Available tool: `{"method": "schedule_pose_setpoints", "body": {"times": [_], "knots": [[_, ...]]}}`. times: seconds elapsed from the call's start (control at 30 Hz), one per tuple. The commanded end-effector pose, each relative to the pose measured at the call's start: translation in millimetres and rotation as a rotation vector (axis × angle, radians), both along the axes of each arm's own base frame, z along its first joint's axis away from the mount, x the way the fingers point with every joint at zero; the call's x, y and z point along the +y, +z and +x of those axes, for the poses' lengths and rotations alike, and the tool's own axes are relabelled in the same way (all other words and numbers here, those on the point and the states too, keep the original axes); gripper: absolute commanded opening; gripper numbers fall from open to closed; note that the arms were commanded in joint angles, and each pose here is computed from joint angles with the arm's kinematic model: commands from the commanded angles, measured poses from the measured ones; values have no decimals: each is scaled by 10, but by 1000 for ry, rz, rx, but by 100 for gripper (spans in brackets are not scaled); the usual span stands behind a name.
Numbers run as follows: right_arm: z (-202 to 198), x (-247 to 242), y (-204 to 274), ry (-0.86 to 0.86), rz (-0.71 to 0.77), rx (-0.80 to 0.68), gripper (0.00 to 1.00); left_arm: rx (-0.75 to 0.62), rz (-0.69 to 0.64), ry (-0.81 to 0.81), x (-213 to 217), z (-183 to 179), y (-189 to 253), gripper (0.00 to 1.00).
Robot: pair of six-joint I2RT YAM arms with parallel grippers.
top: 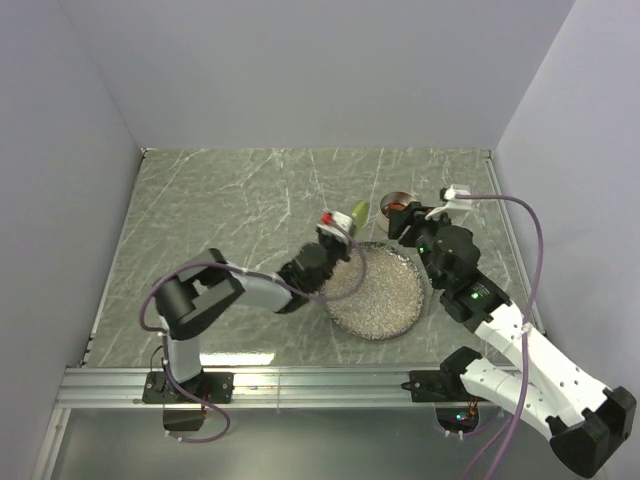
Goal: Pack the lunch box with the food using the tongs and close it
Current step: Pass the lid of the lunch box from the right arm to the left, then pass the lid of the lunch box from the left arm to the right
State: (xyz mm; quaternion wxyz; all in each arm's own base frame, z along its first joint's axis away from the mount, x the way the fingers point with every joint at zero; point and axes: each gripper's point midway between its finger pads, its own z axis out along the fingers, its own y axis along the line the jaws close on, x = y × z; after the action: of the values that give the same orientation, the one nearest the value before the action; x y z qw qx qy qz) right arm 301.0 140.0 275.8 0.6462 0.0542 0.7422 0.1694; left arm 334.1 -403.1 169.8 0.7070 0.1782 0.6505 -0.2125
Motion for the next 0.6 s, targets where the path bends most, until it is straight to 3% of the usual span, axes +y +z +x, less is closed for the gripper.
{"method": "schedule_pose_setpoints", "body": {"times": [0.0, 0.2, 0.4, 0.5, 0.57], "knots": [[9, -149, 492, -9, 30, -152, 62, 79, -218, -54, 314, 127, 465, 0], [142, -134, 218, 88, 77, -195, 64, 234, -351, -326, 283, -86, 795, 0], [-4, 14, 111, 270, 107, -267, 66, 430, -476, -665, 151, -345, 956, 0], [-61, -20, 110, 286, 102, -292, 61, 503, -519, -772, 145, -452, 959, 0], [-70, -55, 89, 285, 106, -290, 52, 516, -549, -813, 150, -506, 1009, 0]]}}
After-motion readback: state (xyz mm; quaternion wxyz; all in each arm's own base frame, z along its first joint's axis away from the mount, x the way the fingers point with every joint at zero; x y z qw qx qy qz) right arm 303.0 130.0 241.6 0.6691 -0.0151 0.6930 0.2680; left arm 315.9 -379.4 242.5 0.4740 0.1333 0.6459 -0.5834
